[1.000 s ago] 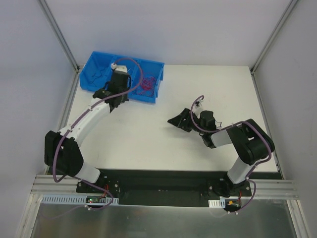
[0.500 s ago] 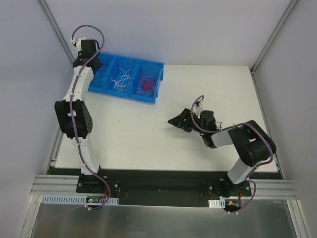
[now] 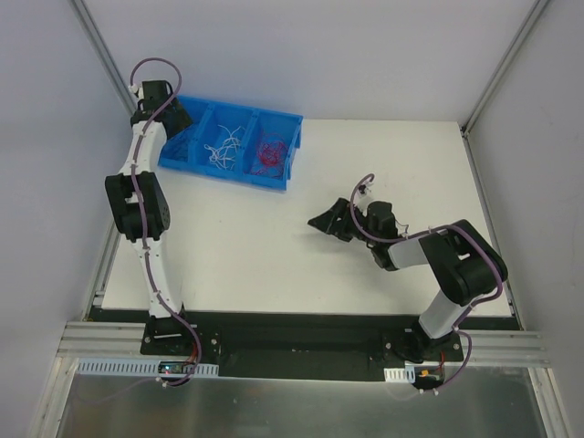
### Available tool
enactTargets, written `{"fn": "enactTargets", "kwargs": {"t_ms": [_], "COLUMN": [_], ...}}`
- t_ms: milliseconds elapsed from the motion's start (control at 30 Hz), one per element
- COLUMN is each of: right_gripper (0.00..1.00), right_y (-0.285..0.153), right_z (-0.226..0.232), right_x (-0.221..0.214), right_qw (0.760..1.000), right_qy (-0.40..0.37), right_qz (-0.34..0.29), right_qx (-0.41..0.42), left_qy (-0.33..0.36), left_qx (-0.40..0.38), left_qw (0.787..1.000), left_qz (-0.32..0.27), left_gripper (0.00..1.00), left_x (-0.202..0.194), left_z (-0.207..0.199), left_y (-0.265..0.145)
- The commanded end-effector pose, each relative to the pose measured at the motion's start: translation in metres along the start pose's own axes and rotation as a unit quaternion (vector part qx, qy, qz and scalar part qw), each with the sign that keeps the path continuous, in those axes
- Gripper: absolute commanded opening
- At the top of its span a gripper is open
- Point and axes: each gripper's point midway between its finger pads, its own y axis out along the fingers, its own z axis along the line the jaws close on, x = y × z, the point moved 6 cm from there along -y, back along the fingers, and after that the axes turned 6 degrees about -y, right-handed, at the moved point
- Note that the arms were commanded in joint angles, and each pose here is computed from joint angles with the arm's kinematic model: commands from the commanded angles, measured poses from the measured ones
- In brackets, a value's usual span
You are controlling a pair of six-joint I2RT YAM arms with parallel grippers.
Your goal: Untangle the cables
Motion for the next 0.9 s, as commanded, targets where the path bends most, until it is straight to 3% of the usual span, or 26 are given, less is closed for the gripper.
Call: {"fn": "enactTargets", "kwargs": {"t_ms": [0,233,500,633,733,800,867], "right_gripper": [0.87,0.88,0.88,0.89,0.91,0.93,0.93], "right_y": [0.004,0.003,-0.023,-0.068,-0.12,-0.152,-0.177], "right_z": [0.009,0.015,0.009,-0.005,-0.027,-0.045,-0.059], "right_x": [0.006,-0.004,-0.005,0.008,0.021,0.028,0.033], "right_qw": [0.999,0.993,0.983,0.953,0.914,0.896,0.889], "right_qy": [-0.036,-0.098,-0.106,-0.092,-0.074,-0.039,0.001], "right_qz": [-0.007,-0.001,-0.049,-0.086,-0.094,-0.083,-0.071], "right_qx": [0.0,-0.061,-0.145,-0.274,-0.388,-0.435,-0.452], "left_qy": [-0.017,-0.066,0.061,0.142,0.165,0.179,0.179], "left_qx": [-0.074,-0.209,-0.346,-0.404,-0.455,-0.496,-0.517], "left_qw": [0.997,0.975,0.932,0.896,0.865,0.834,0.816], "left_qz": [-0.01,0.027,0.087,0.12,0.133,0.162,0.186], "left_gripper": [0.74,0.77,0.77,0.76,0.76,0.76,0.75], "left_x": [0.018,-0.024,-0.147,-0.186,-0.197,-0.208,-0.213], "left_z": [-0.022,-0.038,-0.061,-0.068,-0.082,-0.09,-0.095], "left_y": [-0.076,-0.181,-0.258,-0.282,-0.313,-0.329,-0.338]}}
